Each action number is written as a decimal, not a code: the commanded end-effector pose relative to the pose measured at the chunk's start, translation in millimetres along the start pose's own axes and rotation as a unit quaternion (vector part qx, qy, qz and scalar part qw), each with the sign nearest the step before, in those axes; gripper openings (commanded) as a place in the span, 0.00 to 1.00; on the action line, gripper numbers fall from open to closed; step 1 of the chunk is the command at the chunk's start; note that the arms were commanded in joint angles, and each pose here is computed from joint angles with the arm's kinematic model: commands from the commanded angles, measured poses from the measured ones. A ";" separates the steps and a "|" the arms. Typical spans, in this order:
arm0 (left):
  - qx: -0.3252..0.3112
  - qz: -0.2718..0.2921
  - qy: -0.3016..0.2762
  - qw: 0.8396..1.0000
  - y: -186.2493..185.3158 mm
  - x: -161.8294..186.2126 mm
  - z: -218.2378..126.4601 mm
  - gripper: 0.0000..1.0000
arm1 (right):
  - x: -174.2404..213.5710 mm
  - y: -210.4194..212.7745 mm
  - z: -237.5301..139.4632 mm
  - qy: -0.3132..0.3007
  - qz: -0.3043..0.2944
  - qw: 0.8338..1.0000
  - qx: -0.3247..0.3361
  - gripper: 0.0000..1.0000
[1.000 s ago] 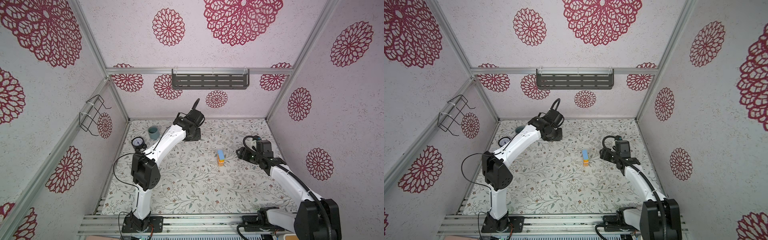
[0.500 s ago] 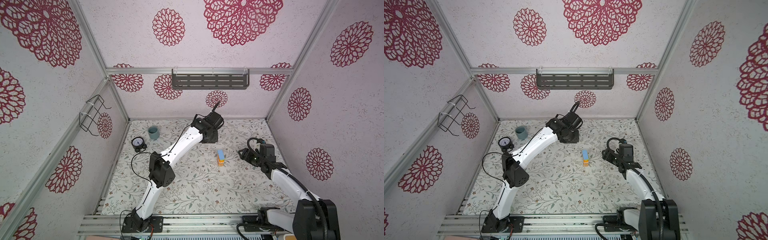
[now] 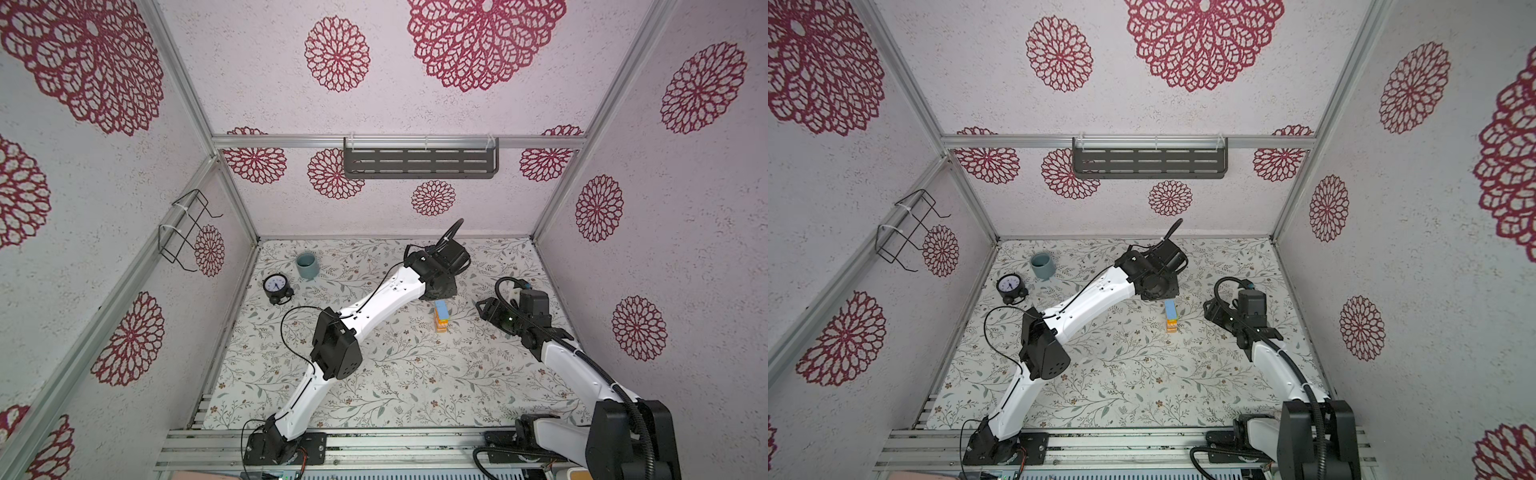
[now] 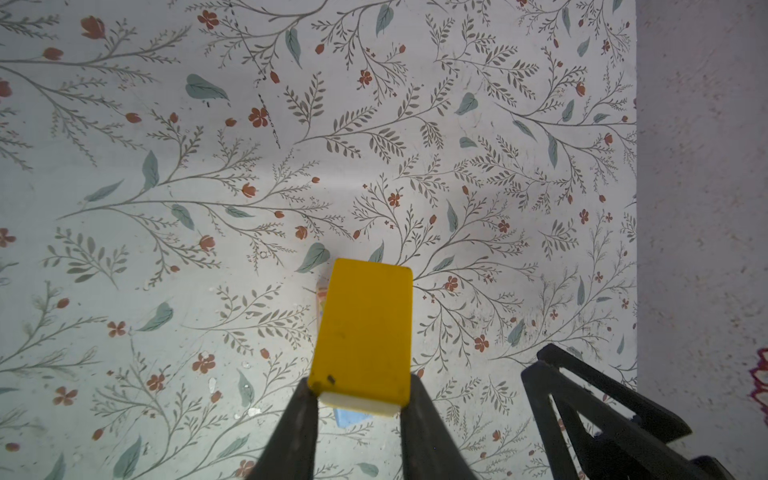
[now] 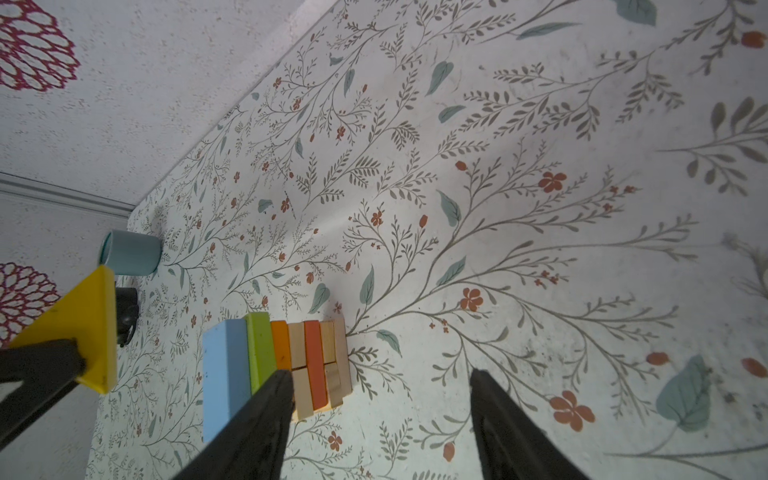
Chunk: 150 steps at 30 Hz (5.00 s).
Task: Build the wood block tower
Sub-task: 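Lower the yellow block against the light blue block with the left gripper, then press the yellow block into place and open the left gripper, then raise the left gripper away from the stack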
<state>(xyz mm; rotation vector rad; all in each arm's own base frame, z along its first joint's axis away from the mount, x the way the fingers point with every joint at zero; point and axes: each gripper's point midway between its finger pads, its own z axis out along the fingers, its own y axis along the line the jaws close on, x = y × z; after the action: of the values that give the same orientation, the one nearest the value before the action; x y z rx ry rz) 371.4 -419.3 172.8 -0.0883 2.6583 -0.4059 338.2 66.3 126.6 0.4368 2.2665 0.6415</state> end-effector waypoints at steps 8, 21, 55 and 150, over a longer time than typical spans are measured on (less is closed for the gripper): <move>-0.006 -0.024 -0.025 0.999 -7.3 1.4 3.6 0.29 | -7.9 10.6 -7.5 -0.016 0.002 1.000 -0.024 0.71; -0.023 -0.028 -0.024 0.999 -2.4 13.2 8.3 0.27 | -8.1 10.6 -10.5 -0.025 0.002 0.999 -0.027 0.71; -0.025 -0.029 -0.018 0.999 -3.2 25.4 12.2 0.30 | -7.0 11.3 -10.9 -0.025 0.002 0.999 -0.030 0.72; -0.037 -0.023 -0.231 0.972 120.1 -100.6 -189.0 0.97 | -57.4 14.1 -46.7 -0.131 -0.020 0.991 -0.016 0.99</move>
<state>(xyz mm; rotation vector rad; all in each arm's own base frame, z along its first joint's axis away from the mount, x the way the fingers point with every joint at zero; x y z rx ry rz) 364.2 -304.6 328.9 -0.1383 2.2828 -0.3761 334.4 49.5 173.1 0.4150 2.0903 0.6179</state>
